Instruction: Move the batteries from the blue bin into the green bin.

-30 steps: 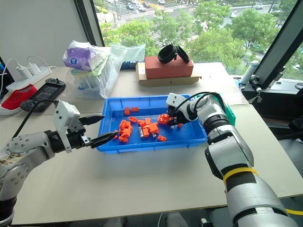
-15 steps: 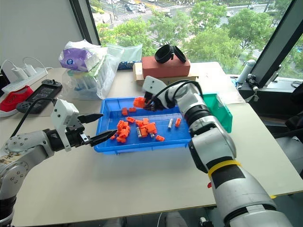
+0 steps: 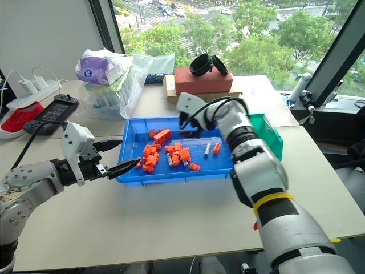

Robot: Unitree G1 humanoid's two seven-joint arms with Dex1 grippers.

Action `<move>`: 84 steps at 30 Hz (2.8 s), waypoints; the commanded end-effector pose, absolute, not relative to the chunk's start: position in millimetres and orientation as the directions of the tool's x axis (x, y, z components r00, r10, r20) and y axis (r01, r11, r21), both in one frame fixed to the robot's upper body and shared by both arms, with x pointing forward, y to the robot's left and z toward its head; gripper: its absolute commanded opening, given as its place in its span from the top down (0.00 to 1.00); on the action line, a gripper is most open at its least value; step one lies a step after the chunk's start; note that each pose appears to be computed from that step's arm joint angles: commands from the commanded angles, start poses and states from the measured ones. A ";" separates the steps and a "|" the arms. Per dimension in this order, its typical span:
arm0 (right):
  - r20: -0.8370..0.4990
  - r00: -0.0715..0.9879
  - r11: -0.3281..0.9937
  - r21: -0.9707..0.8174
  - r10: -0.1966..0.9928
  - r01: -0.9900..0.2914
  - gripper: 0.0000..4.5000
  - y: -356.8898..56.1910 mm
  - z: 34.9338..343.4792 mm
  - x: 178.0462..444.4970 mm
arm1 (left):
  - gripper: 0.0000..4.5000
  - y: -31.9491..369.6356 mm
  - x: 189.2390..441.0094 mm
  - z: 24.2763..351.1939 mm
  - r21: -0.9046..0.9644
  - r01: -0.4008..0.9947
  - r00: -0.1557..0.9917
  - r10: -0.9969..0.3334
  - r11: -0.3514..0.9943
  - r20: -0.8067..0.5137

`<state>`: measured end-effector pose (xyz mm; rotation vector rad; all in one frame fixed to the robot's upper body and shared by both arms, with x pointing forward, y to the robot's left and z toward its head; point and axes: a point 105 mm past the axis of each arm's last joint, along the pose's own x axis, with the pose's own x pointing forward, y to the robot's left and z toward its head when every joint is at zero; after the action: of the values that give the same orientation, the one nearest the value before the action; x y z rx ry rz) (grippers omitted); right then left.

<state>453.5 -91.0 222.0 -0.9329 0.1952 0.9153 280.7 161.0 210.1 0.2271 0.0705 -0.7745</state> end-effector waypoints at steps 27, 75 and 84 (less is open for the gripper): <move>-0.716 0.515 0.185 -0.491 0.471 -0.851 0.01 -118.1 158.2 441.8 | 0.00 151.4 288.6 214.5 0.224 0.719 0.692 -0.709 0.658 -0.139; -0.609 0.772 0.509 -0.614 0.181 -0.604 0.42 -259.8 226.4 442.1 | 0.00 120.4 300.0 234.1 0.232 0.784 0.606 -0.791 0.576 -0.081; -0.552 0.768 0.450 -0.624 0.324 -0.639 0.01 -227.1 260.3 443.9 | 0.00 124.9 298.9 233.7 0.234 0.778 0.614 -0.784 0.583 -0.088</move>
<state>443.9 -243.0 232.7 -0.9287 0.4862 0.5615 301.9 122.4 221.8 0.2290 0.0233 -0.9211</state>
